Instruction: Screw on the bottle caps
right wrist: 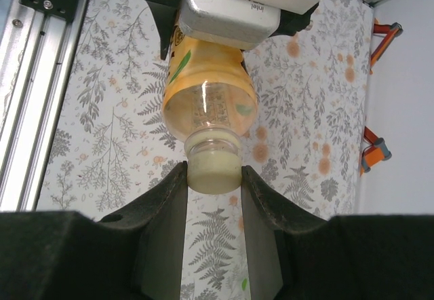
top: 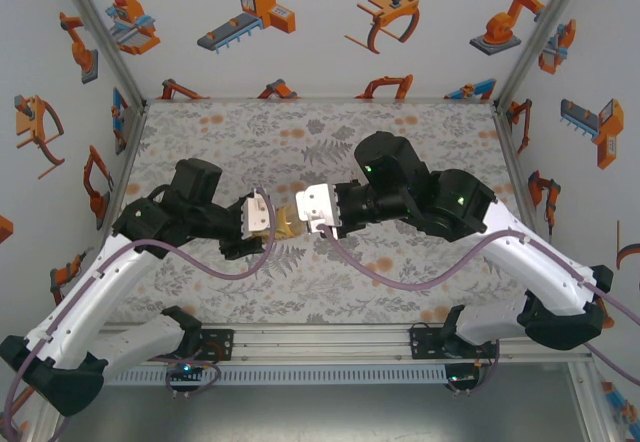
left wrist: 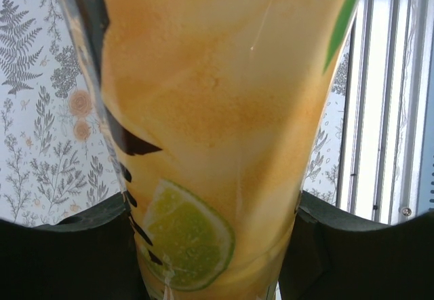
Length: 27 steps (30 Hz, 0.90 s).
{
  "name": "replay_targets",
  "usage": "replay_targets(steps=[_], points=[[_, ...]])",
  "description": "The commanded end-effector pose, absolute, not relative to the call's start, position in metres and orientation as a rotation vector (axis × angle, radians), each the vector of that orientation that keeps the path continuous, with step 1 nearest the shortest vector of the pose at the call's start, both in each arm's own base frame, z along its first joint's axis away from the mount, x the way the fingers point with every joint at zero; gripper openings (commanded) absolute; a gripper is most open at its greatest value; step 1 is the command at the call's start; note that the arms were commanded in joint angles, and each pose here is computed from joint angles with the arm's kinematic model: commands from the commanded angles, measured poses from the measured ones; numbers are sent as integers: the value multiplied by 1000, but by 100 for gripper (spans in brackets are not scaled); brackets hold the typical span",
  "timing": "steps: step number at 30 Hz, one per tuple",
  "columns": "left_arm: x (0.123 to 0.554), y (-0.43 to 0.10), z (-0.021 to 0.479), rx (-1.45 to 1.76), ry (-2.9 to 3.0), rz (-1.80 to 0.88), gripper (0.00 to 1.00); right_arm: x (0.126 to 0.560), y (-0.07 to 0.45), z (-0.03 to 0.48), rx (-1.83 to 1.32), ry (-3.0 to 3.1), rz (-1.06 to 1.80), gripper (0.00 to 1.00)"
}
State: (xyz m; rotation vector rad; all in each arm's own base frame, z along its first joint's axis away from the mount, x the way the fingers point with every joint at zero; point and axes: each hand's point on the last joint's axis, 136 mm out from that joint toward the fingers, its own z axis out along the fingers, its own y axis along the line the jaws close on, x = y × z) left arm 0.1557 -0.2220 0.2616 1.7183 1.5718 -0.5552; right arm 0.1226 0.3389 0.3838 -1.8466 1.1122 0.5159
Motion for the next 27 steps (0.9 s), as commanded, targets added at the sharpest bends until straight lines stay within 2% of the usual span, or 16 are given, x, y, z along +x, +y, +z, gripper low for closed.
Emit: replay_targets(steps=[1,14,27], points=[[145,-229,286,1740,1418,-589,0,111,338,383,-1903,1076,556,0],[149,-237,295,1719,1431,-635,0,110,346,381,-1892,1150,628,0],[152,-240,297,1696,1396,-622,0,117,355,385,-1615,1548,901,0]])
